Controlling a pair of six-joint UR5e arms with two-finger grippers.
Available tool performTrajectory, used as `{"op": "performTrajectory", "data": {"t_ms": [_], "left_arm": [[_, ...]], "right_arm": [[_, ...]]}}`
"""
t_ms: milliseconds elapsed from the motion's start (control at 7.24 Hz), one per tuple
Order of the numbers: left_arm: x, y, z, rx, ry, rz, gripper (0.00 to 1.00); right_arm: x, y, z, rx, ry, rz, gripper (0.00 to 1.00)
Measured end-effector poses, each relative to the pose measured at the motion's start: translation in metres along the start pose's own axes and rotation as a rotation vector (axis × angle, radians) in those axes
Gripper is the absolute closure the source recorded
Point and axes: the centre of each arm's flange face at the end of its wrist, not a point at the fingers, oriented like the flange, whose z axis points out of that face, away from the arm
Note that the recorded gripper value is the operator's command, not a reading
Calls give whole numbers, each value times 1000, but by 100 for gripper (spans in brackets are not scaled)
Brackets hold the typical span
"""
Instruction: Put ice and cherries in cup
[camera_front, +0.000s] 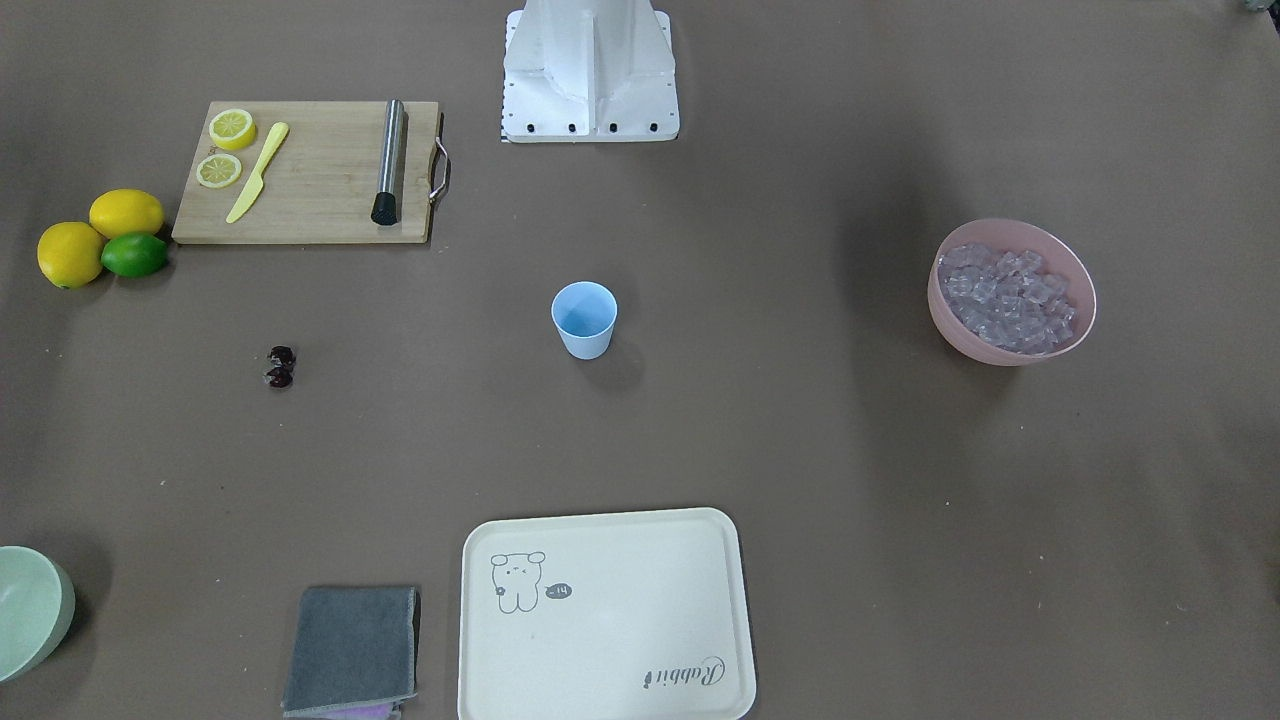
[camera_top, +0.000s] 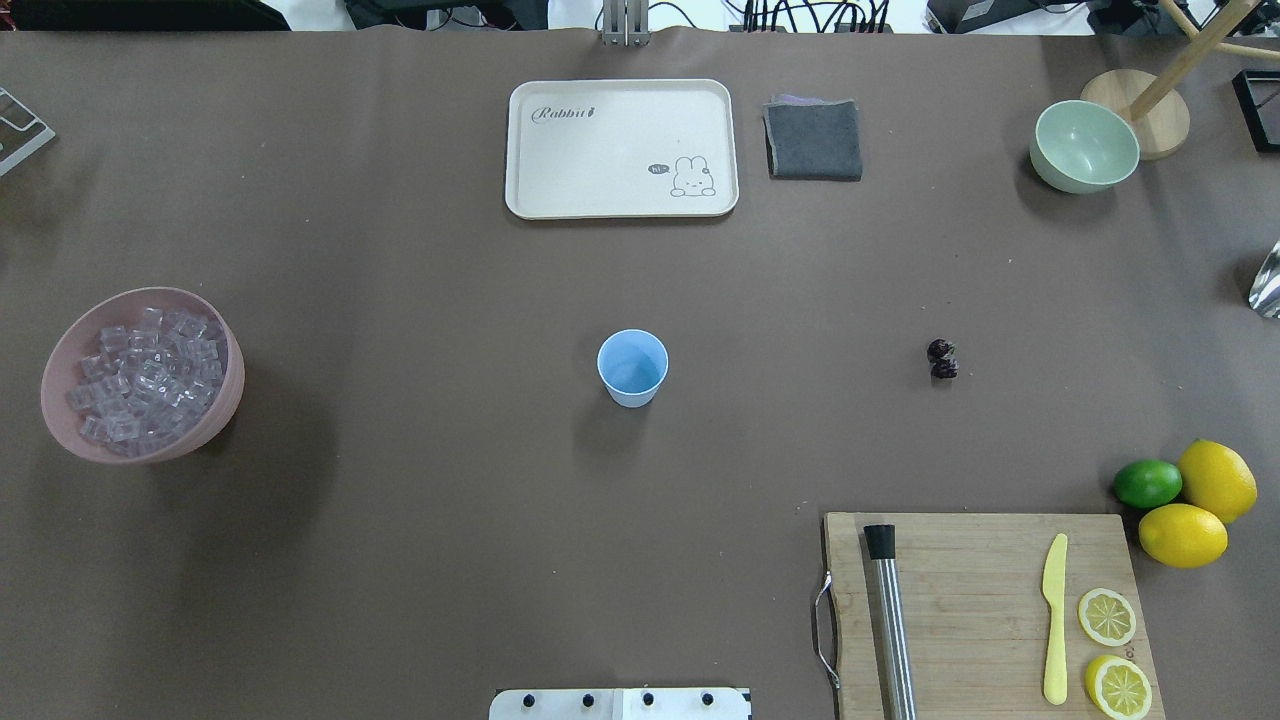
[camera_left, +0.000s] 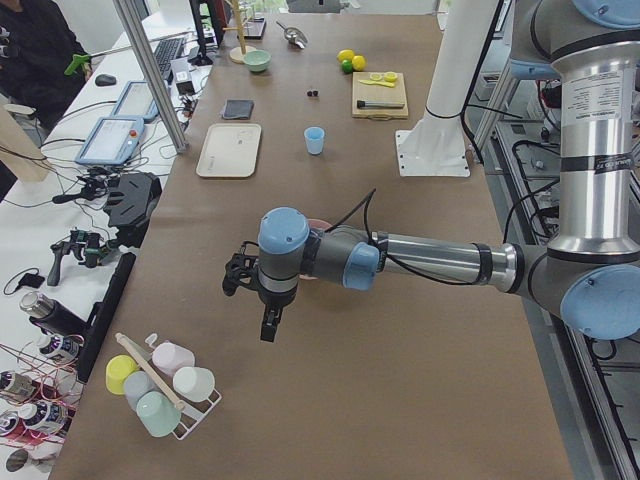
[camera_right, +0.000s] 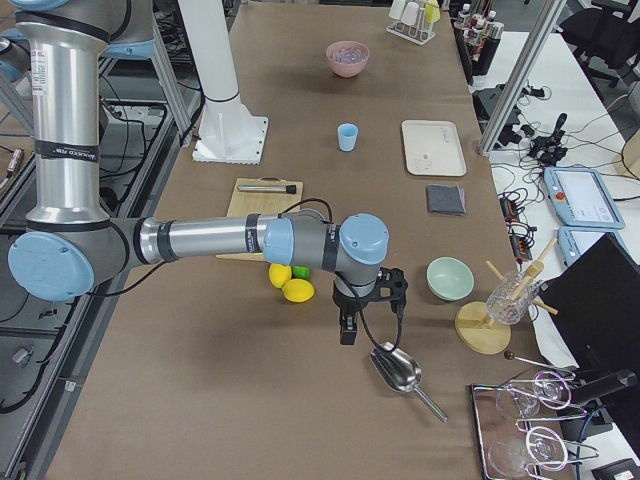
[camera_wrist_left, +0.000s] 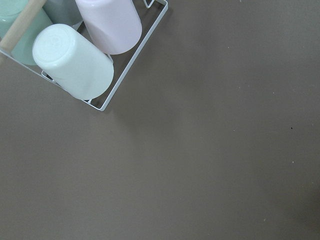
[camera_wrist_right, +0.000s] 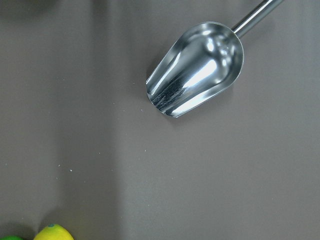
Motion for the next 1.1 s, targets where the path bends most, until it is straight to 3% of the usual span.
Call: {"op": "performTrajectory", "data": {"t_ms": [690, 1104], "left_arm": [[2, -1, -2, 6, -2, 6, 2], [34, -11, -28, 60, 5, 73, 2]], "right_arm": [[-1, -1, -2, 3, -1, -2, 0], [-4, -1, -5, 10, -1, -1, 0]]}}
